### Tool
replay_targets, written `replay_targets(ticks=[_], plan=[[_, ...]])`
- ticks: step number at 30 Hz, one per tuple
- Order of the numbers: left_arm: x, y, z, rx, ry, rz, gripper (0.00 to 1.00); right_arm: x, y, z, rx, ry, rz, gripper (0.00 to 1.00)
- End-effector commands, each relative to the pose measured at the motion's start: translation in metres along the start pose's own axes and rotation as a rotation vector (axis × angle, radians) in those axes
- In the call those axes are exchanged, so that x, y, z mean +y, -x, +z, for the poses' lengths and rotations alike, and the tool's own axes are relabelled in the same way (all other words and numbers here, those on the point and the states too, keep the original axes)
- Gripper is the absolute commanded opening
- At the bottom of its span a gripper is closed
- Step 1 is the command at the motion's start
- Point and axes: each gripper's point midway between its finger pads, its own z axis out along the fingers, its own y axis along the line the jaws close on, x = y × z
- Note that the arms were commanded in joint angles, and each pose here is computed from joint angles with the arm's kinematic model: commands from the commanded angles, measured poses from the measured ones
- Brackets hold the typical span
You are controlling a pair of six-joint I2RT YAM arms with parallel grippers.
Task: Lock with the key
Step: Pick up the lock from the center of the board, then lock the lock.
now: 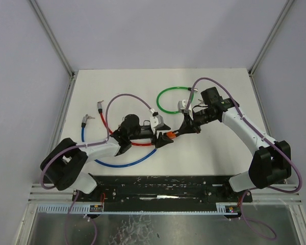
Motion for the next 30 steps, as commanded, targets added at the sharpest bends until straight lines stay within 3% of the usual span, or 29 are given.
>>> replay_targets(ticks=[1,5,13,20,23,27,30], plan=[[0.004,0.011,0.009,-0.021,-0.040,-0.006,0.58,0.006,0.029,-0.005,-0.057,0.016,-0.074,0.00],[0.007,0.004,0.012,0.000,-0.051,-0.030,0.52,0.007,0.030,-0.005,-0.059,0.019,-0.074,0.00],[0.005,-0.001,0.008,-0.001,-0.083,-0.053,0.50,0.007,0.031,-0.006,-0.061,0.019,-0.074,0.00],[0.002,-0.006,0.011,0.024,-0.116,-0.070,0.40,0.006,0.031,-0.005,-0.062,0.019,-0.073,0.00],[0.001,-0.005,0.012,0.023,-0.126,-0.070,0.30,0.006,0.030,-0.005,-0.061,0.022,-0.068,0.00],[0.001,-0.002,0.013,0.029,-0.137,-0.070,0.02,0.006,0.029,-0.004,-0.061,0.026,-0.065,0.00],[0.002,0.001,0.012,0.022,-0.124,-0.063,0.00,0.006,0.029,-0.002,-0.066,0.030,-0.064,0.00]])
